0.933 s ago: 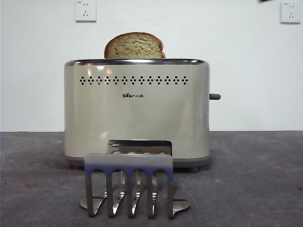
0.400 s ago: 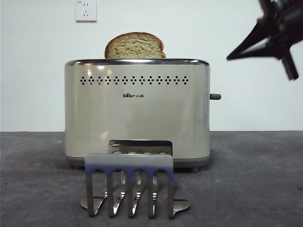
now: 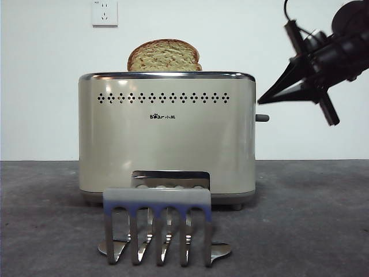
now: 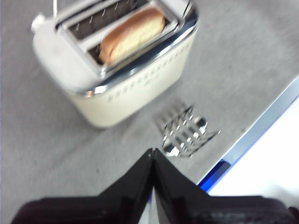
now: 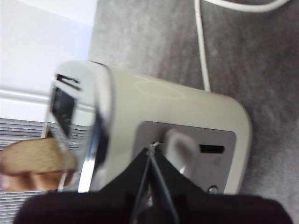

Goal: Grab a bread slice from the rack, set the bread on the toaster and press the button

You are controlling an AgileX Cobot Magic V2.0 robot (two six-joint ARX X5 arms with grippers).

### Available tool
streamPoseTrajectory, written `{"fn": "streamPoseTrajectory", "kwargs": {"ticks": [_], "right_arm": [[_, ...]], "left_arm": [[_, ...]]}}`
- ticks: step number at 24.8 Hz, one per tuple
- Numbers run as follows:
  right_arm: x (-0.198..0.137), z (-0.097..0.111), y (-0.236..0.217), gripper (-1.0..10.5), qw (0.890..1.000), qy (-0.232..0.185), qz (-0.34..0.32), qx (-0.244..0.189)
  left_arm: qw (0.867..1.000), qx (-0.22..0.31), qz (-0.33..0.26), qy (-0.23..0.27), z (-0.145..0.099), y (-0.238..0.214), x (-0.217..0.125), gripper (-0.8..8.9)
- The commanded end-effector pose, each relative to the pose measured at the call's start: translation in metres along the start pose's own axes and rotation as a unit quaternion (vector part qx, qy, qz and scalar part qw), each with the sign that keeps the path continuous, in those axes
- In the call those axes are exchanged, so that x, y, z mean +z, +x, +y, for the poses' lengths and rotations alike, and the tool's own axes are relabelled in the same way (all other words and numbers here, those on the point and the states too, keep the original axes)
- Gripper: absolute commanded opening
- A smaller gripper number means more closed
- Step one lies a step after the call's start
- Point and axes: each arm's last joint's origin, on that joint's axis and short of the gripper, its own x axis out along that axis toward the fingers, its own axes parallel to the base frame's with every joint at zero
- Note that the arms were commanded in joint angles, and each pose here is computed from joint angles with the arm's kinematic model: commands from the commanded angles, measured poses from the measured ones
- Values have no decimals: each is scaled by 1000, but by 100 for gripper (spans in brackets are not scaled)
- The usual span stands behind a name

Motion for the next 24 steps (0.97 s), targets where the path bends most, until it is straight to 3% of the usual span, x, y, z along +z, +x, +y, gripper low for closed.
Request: {"fn": "streamPoseTrajectory", "kwargs": {"ticks": [1, 14, 16, 20, 24], "right_arm": [[1, -7, 6, -2, 1000, -2, 3, -12], [-7, -35, 25, -3, 997, 37, 32, -61], [-8, -37, 25, -2, 997, 25, 37, -68], [-1, -32, 10, -2, 991, 7, -5, -134], [2, -8, -7, -2, 995, -24, -25, -93]], "left_arm": [[1000, 2, 2, -16, 0, 1, -7, -8], [1000, 0, -20, -23, 1, -12, -15, -8], [1000, 0, -19, -23, 1, -12, -15, -8], [1000, 0, -20, -23, 1, -13, -16, -8], [1000, 0, -20, -23, 1, -12, -15, -8]]}}
